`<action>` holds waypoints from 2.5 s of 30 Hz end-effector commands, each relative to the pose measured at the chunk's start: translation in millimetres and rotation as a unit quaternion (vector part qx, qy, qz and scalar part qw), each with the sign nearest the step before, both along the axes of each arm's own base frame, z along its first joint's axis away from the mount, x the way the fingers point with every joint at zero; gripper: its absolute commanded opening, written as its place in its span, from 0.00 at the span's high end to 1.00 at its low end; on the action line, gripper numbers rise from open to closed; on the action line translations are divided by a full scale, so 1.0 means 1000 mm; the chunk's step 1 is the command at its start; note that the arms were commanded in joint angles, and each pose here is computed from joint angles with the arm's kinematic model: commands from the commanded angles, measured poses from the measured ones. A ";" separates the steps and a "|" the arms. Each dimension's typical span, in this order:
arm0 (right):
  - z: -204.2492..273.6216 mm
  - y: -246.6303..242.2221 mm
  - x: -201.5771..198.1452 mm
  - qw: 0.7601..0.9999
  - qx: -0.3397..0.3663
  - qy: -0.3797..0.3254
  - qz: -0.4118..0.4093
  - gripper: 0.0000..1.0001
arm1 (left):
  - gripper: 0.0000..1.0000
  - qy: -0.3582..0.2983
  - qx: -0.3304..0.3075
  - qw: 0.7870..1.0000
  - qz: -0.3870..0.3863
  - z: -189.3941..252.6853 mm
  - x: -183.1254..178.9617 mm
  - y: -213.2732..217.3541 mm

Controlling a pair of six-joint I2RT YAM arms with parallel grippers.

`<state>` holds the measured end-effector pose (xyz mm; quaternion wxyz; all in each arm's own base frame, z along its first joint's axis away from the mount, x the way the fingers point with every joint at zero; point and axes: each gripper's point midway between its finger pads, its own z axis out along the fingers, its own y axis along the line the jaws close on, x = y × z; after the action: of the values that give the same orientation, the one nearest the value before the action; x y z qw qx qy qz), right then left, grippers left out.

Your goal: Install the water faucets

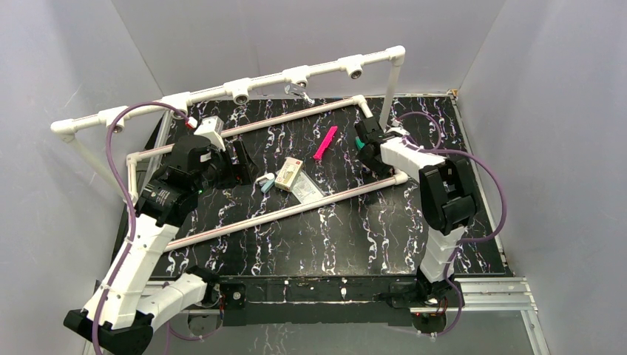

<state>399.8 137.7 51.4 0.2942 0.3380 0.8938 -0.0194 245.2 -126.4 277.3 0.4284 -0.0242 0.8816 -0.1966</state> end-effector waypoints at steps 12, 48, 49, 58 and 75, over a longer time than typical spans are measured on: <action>-0.005 0.001 0.020 1.000 0.010 0.003 -0.021 0.35 | 0.21 -0.002 0.009 1.000 -0.002 0.000 -0.002 0.002; 0.047 0.030 0.005 0.980 0.071 -0.079 0.168 0.99 | 0.21 -0.004 0.004 1.000 -0.003 0.005 -0.004 0.001; 0.051 0.032 0.002 0.977 0.073 -0.082 0.184 0.99 | 0.21 -0.002 0.003 1.000 -0.002 0.004 -0.004 0.001; 0.093 0.070 -0.052 0.912 0.140 -0.130 0.363 0.99 | 0.21 0.004 -0.016 1.000 0.009 0.006 -0.005 -0.001; 0.111 0.156 -0.180 0.710 0.076 -0.182 0.676 0.99 | 0.21 0.044 0.008 0.999 0.006 -0.010 -0.021 0.007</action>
<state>244.7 276.4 149.7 0.3169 -0.2326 0.8684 0.3022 235.2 -123.0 267.5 0.3992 -0.0385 0.8963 -0.1894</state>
